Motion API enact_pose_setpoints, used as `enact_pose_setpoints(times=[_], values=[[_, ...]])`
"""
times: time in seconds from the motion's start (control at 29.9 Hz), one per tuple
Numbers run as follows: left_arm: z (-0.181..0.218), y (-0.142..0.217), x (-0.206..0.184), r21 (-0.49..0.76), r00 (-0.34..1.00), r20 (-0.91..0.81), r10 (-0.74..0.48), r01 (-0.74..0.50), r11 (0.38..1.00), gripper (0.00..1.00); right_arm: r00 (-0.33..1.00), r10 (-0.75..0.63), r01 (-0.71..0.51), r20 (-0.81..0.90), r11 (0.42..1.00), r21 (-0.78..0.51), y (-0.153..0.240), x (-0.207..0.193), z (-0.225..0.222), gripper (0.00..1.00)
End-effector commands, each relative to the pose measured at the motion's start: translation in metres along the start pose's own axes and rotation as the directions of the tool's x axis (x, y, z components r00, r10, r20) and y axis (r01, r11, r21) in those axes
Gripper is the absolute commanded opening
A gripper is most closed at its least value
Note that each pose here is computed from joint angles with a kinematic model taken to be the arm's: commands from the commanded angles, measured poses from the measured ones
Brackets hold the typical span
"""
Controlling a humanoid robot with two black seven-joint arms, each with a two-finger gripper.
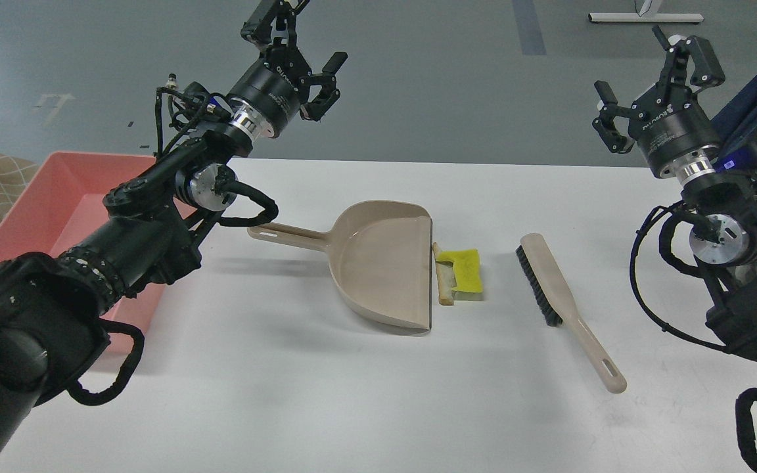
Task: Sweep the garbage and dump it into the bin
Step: 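Swing the left gripper down toward the beige dustpan handle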
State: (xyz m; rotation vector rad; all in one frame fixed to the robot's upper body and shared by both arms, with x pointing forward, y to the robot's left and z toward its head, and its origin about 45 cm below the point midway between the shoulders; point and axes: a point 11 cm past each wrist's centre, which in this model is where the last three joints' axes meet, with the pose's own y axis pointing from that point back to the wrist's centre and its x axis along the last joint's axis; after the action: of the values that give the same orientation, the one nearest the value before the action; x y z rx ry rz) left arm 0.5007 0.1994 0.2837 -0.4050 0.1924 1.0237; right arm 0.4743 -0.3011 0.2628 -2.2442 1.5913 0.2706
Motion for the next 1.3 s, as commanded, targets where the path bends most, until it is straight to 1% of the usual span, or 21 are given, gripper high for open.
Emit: enact_pose_setpoints(times=[0.0, 0.03, 0.13, 0.2, 0.33, 0.47, 0.54, 0.64, 0.7, 0.74, 0.8, 1.0, 1.14, 1.2, 1.27], values=[[0.002, 0.0, -0.011, 0.037, 0.994, 0.09, -0.057, 0.054, 0.998, 0.98, 1.0, -0.001, 0.001, -0.001, 1.0, 0.0, 0.0, 0.0, 0.0, 1.0], [0.005, 0.002, -0.012, 0.052, 0.988, 0.136, -0.073, 0.067, 0.996, 0.98, 1.0, -0.001, 0.001, -0.001, 1.0, 0.0, 0.0, 0.0, 0.0, 1.0], [0.008, 0.006, -0.014, 0.08, 0.975, 0.199, -0.103, 0.088, 0.993, 0.98, 1.0, 0.001, -0.001, -0.001, 1.0, 0.0, 0.0, 0.0, 0.0, 1.0], [0.014, 0.014, -0.013, 0.112, 0.954, 0.268, -0.13, 0.104, 0.988, 0.98, 1.0, 0.003, -0.003, -0.002, 1.0, 0.0, 0.0, 0.0, 0.0, 1.0], [0.027, 0.029, -0.01, 0.148, 0.925, 0.339, -0.17, 0.126, 0.981, 0.98, 1.0, 0.004, -0.004, -0.004, 1.0, 0.0, 0.0, 0.001, -0.001, 1.0], [0.046, 0.059, -0.005, 0.21, 0.848, 0.475, -0.234, 0.149, 0.966, 0.98, 1.0, 0.005, -0.005, -0.005, 1.0, 0.0, 0.0, 0.001, -0.001, 1.0], [0.049, 0.069, -0.005, 0.229, 0.824, 0.506, -0.256, 0.158, 0.961, 0.98, 1.0, 0.005, -0.005, -0.004, 1.0, 0.0, 0.0, 0.0, 0.0, 1.0], [0.056, 0.095, -0.01, 0.266, 0.752, 0.588, -0.299, 0.17, 0.949, 0.98, 1.0, 0.015, -0.015, -0.006, 1.0, -0.003, 0.0, 0.001, 0.001, 1.0], [0.058, 0.119, -0.011, 0.294, 0.699, 0.64, -0.318, 0.16, 0.942, 0.98, 1.0, 0.016, -0.016, -0.007, 1.0, -0.005, 0.0, 0.0, 0.002, 1.0], [0.058, 0.119, -0.011, 0.294, 0.699, 0.641, -0.318, 0.159, 0.942, 0.98, 1.0, 0.016, -0.016, -0.007, 1.0, -0.005, 0.0, 0.0, 0.002, 1.0], [0.06, 0.14, -0.013, 0.322, 0.642, 0.687, -0.34, 0.151, 0.935, 0.98, 1.0, 0.016, -0.016, -0.006, 1.0, -0.004, 0.0, 0.001, 0.002, 1.0], [0.045, 0.171, -0.029, 0.365, 0.574, 0.72, -0.39, 0.166, 0.916, 0.98, 1.0, 0.008, -0.008, -0.011, 1.0, -0.022, -0.001, -0.004, 0.008, 1.0], [0.017, 0.196, -0.032, 0.416, 0.516, 0.736, -0.438, 0.165, 0.894, 0.98, 1.0, 0.016, -0.017, -0.017, 0.999, -0.031, -0.001, -0.004, 0.012, 1.0], [0.007, 0.202, -0.034, 0.426, 0.5, 0.74, -0.45, 0.17, 0.889, 0.98, 1.0, 0.016, -0.016, -0.017, 0.999, -0.032, -0.001, -0.004, 0.012, 1.0], [-0.014, 0.21, -0.04, 0.426, 0.476, 0.752, -0.456, 0.176, 0.887, 0.97, 1.0, 0.016, -0.017, -0.017, 0.999, -0.032, -0.001, -0.005, 0.012, 1.0]])
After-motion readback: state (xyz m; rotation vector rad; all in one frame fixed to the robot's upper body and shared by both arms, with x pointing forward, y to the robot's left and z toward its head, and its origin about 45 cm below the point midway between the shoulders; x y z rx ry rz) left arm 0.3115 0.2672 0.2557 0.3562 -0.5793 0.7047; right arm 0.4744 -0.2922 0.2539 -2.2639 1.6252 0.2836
